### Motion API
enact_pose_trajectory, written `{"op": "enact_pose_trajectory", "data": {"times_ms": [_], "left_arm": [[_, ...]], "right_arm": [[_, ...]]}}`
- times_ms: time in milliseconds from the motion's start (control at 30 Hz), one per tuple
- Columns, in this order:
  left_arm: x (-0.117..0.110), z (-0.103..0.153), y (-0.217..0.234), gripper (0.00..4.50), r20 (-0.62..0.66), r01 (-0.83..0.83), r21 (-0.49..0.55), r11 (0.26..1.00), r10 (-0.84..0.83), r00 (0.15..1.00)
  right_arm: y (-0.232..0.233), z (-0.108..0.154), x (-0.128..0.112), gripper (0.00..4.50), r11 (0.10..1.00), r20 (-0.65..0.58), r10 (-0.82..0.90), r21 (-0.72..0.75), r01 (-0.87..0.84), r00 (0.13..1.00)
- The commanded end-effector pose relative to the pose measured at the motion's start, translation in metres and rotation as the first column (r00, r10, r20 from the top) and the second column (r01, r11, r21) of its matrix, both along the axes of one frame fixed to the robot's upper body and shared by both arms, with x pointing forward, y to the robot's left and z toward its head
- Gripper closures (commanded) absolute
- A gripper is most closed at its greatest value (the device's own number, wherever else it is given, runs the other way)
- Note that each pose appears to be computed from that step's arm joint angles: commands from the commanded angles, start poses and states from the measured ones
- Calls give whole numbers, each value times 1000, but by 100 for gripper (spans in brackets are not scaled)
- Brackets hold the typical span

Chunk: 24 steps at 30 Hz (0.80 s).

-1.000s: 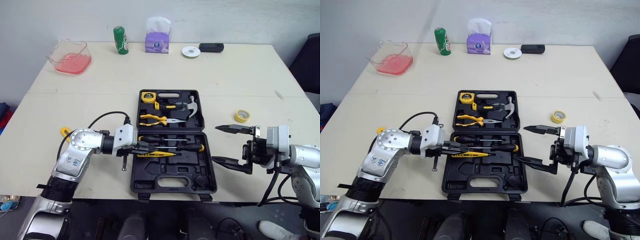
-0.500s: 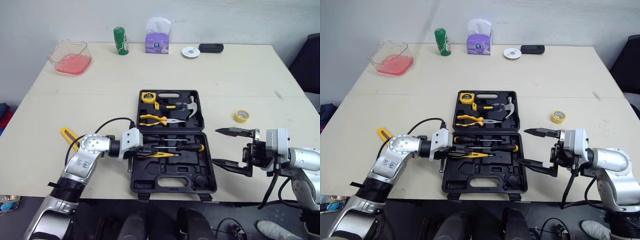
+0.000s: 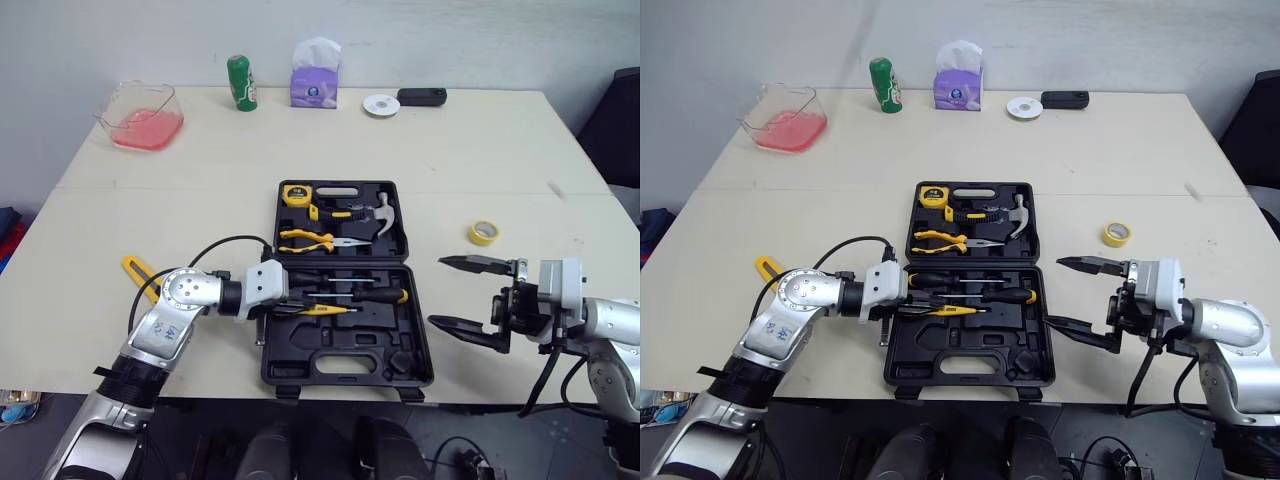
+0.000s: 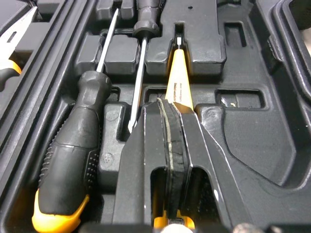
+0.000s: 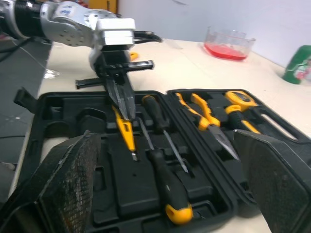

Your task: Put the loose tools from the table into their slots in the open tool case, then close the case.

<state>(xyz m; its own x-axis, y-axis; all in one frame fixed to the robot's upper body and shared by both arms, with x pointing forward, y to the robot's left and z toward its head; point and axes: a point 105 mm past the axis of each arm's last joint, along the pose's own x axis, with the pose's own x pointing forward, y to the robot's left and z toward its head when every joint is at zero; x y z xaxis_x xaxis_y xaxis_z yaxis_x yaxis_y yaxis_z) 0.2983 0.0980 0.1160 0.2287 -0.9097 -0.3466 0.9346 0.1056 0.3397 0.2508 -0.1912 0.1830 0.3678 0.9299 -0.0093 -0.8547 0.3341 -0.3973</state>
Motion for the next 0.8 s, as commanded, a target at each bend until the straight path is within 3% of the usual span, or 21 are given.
{"op": "enact_pose_trajectory", "data": {"times_ms": [33,67,133,267,367,400,600,800], "left_arm": [[-11,50,10,447,104,46,-200,979,-25,994],[-10,61,18,400,122,13,-242,970,17,992],[-10,71,33,360,135,-48,-275,960,88,987],[-13,75,81,178,132,-237,-273,932,280,951],[-15,77,131,30,126,-424,-278,862,470,874],[-17,77,143,2,120,-470,-282,836,516,848],[-40,67,234,2,62,-750,-319,580,802,594],[-80,67,298,2,-4,-873,-377,310,942,336]], "right_arm": [[-28,12,3,0,994,53,-104,-6,105,993],[-36,12,4,0,992,52,-122,-10,123,991],[-48,11,3,0,989,47,-147,-22,148,988],[-76,7,4,0,969,68,-241,-36,244,968],[-108,7,8,0,930,92,-363,-27,366,927],[-116,6,8,0,917,94,-394,-23,398,914],[-174,0,14,0,799,107,-599,13,601,794],[-205,-6,11,0,704,116,-707,17,710,698]]}}
